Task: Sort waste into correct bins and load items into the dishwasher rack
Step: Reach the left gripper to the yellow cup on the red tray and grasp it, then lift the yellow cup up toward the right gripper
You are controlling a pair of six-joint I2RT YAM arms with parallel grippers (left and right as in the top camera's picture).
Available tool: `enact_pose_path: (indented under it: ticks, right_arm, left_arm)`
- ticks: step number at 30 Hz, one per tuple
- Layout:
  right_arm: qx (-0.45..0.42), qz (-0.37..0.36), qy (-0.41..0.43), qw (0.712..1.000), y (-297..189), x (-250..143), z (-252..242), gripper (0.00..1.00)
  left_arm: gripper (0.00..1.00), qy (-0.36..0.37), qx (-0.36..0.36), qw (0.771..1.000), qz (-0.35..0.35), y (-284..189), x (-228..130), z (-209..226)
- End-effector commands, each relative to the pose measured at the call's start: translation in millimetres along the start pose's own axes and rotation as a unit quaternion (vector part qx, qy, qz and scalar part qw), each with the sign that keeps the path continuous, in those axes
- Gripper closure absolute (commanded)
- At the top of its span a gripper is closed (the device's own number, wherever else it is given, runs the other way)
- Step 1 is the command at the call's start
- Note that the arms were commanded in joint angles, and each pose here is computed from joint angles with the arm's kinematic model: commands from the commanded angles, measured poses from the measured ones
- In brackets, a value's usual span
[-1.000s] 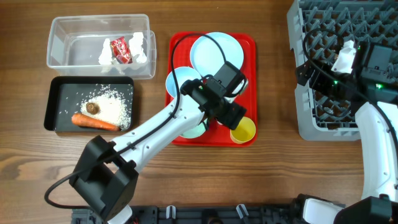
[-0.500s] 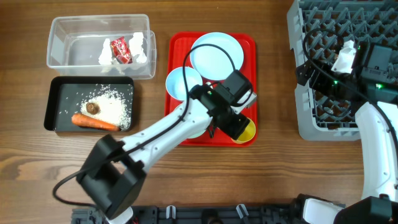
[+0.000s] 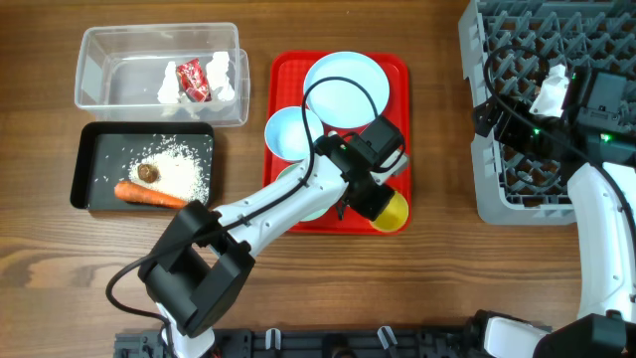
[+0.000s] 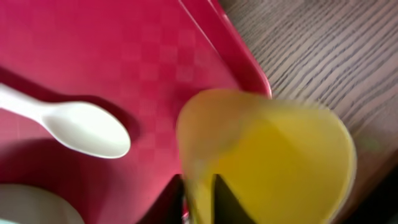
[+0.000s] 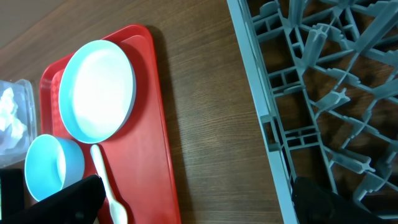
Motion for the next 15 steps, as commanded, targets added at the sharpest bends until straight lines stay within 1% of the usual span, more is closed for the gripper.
enact_pose_path:
  ticks: [1, 6, 9, 12, 13, 15]
  right_arm:
    - [-0.005, 0.004, -0.005, 1.0, 3, 0, -1, 0.0]
    - [-0.005, 0.004, -0.005, 1.0, 3, 0, -1, 0.0]
    - [0.001, 0.005, -0.005, 1.0, 3, -1, 0, 0.0]
    - [0.022, 0.005, -0.008, 1.0, 3, 0, 3, 0.0]
    - [0.033, 0.004, -0.01, 0.999, 3, 1, 5, 0.0]
    - [0.057, -0.002, -0.015, 0.998, 2, 3, 9, 0.0]
  left_arm:
    - [0.96, 0.003, -0.008, 1.0, -0.006, 0, 4, -1]
    - [0.96, 0.003, -0.008, 1.0, -0.01, 0, 5, -1]
    - [0.96, -0.035, -0.006, 0.999, -0.014, -3, 6, 8]
    - [0.96, -0.073, -0.008, 0.997, -0.032, -17, 10, 26]
    - [0.96, -0.087, -0.02, 0.995, -0.044, -26, 12, 34]
    - [0.96, -0.118, -0.069, 0.987, -0.083, -52, 19, 54]
Point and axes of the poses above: each gripper's point midway between its finger pads, its own y axis out along the fingers, its own z axis along the line the jaws close on, x = y × z, the point moved 10 cm from there along -y, back along the fingers, and after that the axes turned 3 degrees about y, right-handed, at the moved point
